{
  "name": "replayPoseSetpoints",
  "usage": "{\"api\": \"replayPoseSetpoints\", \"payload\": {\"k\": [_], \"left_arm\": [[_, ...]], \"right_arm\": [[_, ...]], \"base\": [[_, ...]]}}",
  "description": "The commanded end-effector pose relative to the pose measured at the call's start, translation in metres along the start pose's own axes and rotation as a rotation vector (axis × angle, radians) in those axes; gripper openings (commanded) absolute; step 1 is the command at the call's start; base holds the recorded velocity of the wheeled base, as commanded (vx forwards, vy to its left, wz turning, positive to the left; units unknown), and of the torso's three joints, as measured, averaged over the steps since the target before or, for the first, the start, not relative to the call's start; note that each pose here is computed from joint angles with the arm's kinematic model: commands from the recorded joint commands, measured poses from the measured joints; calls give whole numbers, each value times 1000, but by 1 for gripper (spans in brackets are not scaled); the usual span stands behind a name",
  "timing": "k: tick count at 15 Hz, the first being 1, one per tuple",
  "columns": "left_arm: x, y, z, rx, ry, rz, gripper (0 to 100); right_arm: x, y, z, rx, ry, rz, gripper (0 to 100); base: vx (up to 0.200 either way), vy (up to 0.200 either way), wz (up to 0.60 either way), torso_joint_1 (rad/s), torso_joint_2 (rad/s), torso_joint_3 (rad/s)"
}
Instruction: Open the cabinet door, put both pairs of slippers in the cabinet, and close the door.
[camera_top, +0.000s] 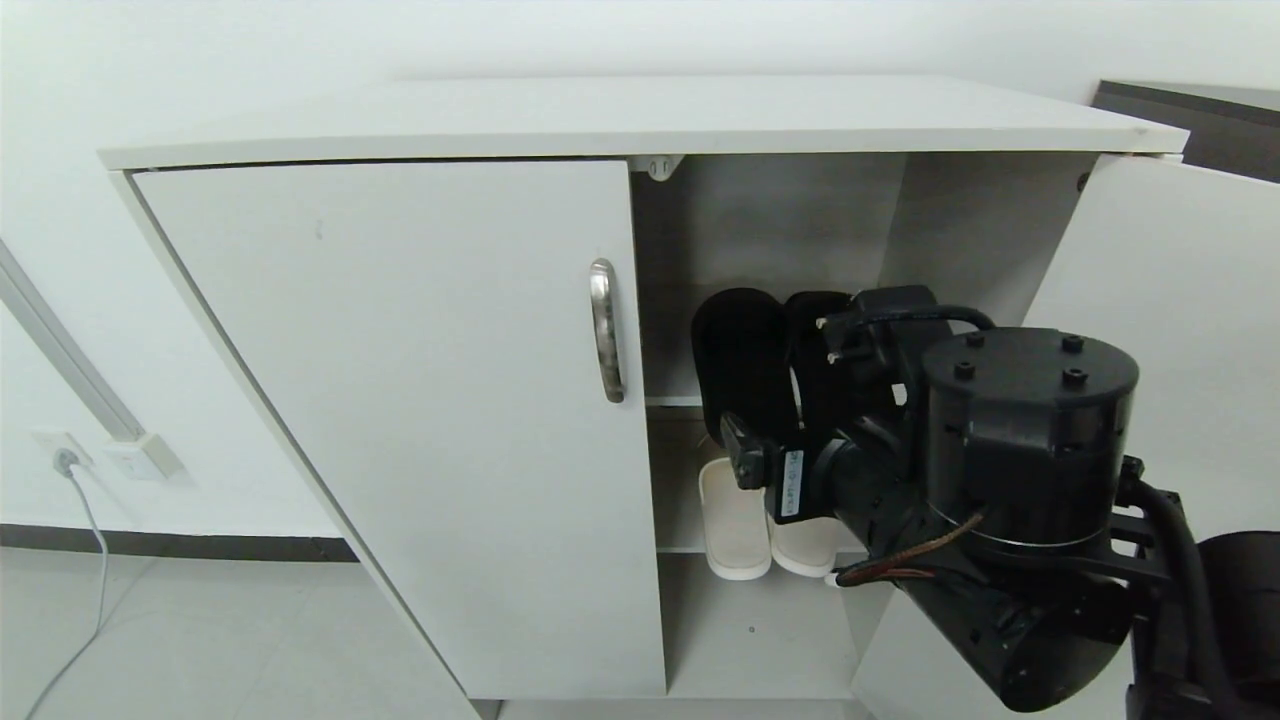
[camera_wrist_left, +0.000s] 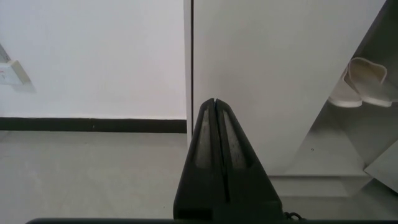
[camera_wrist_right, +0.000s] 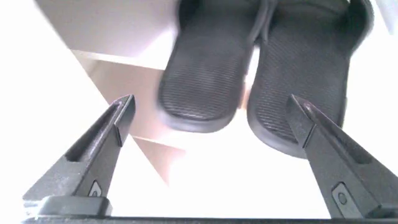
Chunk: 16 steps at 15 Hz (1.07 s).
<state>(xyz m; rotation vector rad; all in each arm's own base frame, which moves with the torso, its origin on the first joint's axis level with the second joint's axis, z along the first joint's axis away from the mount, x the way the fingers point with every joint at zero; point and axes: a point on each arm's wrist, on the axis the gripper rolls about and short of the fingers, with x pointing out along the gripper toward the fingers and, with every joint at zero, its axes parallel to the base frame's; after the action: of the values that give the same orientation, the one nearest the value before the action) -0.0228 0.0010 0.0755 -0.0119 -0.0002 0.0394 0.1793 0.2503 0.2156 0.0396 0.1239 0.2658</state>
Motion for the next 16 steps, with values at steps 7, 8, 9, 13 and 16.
{"api": "replayPoseSetpoints", "payload": {"k": [7,8,9,13,16], "left_arm": [[0,0,0,-2,0,1,0],[0,0,0,-2,0,1,0],[0,0,0,-2,0,1,0],[0,0,0,-2,0,1,0],[0,0,0,-2,0,1,0]], "right_arm": [[-1,0,-16,-34,40,6,0],[1,1,-17,-35,41,6,0],[1,1,-18,-37,43,6,0],[5,4,-23,-47,55,4,0],[5,4,-22,-43,50,3,0]], "base": [[0,0,0,0,0,0],[0,0,0,0,0,0],[0,0,0,0,0,0],[-50,0,0,1,1,1],[-200,0,0,5,2,4]]}}
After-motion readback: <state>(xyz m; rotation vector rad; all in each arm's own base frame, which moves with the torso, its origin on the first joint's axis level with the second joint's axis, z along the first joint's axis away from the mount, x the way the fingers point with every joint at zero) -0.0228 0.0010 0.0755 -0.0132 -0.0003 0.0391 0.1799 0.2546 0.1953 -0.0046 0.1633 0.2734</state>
